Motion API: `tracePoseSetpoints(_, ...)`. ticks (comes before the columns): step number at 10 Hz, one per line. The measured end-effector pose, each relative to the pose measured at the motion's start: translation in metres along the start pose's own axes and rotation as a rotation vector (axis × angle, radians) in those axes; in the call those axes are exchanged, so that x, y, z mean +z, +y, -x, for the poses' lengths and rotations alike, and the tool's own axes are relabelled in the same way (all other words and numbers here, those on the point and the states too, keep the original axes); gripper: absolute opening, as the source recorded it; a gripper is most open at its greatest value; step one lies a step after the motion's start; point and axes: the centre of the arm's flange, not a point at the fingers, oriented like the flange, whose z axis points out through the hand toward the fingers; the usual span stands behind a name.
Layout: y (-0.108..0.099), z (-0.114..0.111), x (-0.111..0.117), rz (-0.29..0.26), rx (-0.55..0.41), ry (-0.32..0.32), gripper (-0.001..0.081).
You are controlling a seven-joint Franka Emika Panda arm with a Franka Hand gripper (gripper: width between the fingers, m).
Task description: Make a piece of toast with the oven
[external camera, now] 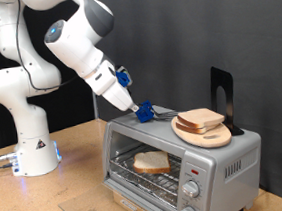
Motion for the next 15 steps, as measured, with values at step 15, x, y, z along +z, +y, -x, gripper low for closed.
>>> tracePoseSetpoints(15,0.074,0.001,-0.093,0.009,0.044,-0.007,0.0682)
